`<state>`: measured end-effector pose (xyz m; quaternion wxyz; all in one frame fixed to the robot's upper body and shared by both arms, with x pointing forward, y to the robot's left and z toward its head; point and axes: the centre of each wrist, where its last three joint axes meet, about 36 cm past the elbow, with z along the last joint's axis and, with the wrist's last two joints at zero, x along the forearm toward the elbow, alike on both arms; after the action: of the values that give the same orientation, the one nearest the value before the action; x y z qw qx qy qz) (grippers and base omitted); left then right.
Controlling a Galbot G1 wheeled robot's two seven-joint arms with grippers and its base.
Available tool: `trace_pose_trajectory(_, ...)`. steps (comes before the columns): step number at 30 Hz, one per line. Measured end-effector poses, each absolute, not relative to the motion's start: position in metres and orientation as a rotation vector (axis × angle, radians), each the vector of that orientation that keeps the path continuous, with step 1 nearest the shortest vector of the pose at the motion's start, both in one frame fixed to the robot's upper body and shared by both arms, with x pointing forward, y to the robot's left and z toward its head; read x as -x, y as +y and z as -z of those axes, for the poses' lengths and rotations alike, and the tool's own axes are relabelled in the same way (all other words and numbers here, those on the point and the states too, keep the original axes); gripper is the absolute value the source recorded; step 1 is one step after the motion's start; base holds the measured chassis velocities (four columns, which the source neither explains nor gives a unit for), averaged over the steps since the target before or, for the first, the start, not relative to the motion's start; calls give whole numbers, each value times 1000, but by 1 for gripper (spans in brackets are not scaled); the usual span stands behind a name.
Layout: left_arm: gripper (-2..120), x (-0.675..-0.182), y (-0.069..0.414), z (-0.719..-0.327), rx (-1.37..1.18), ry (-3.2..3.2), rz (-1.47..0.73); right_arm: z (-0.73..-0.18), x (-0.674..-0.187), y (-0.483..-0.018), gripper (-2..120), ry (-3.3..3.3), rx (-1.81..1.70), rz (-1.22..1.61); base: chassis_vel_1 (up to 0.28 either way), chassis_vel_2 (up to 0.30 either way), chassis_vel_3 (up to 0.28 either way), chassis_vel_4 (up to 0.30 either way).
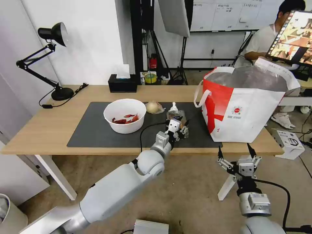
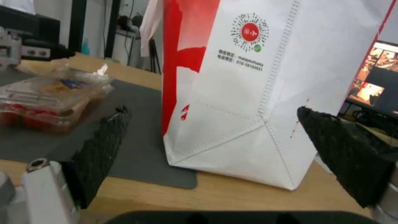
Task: Pick up the trash from the table and place it into the takeout bag.
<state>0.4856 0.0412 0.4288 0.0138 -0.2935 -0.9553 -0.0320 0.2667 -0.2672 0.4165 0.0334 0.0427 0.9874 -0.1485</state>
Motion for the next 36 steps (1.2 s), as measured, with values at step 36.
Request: trace_pose_trajectory(36, 0, -496, 43, -410, 906, -2929, 268, -462, -303, -286, 100, 3150, 54, -130, 0, 0, 0, 0)
